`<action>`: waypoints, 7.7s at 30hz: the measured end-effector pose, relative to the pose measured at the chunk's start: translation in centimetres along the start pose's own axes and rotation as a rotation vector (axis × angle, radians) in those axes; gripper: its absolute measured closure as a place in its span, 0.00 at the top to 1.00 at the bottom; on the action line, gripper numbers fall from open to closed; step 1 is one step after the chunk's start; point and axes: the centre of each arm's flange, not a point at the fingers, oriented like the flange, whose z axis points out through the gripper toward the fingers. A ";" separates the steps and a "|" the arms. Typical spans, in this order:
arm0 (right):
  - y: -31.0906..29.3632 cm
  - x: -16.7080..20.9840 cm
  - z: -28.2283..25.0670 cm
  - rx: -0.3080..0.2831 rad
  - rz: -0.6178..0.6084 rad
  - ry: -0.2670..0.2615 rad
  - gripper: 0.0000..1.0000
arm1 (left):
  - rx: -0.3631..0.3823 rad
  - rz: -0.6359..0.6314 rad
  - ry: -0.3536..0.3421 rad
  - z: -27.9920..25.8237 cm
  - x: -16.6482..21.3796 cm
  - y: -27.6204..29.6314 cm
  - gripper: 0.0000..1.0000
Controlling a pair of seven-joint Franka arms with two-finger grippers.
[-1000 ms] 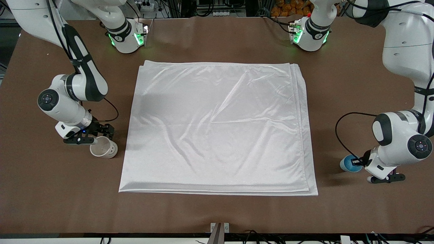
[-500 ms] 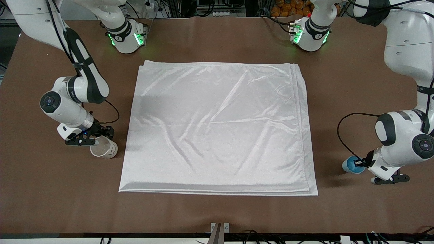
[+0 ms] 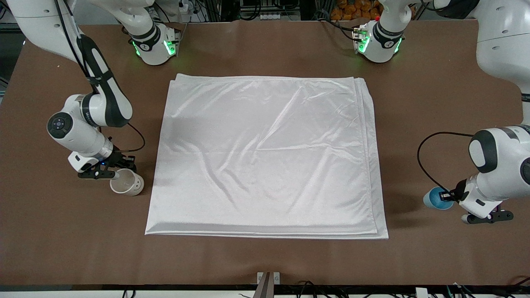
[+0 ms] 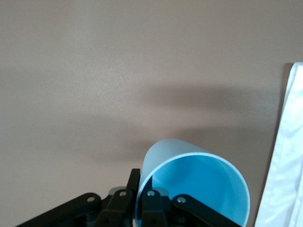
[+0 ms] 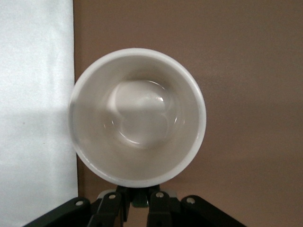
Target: Place blue cup into white mug on cloth
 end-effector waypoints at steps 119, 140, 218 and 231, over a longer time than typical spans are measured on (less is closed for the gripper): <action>-43.5 -2.6 -27.5 0.049 -0.049 -0.026 1.00 | -0.130 -0.219 -0.108 -9.2 -18.9 47.0 0.05; -21.8 0.4 -38.7 -0.025 -0.023 -0.097 1.00 | -0.201 -0.257 -0.054 -5.9 -19.0 49.7 0.05; -3.3 2.1 -36.2 -0.083 -0.011 0.021 1.00 | -0.219 -0.326 0.002 -5.7 -15.2 46.8 1.00; -3.1 1.7 -38.4 -0.096 -0.010 0.011 1.00 | -0.162 -0.308 0.019 -7.5 -7.3 33.0 1.00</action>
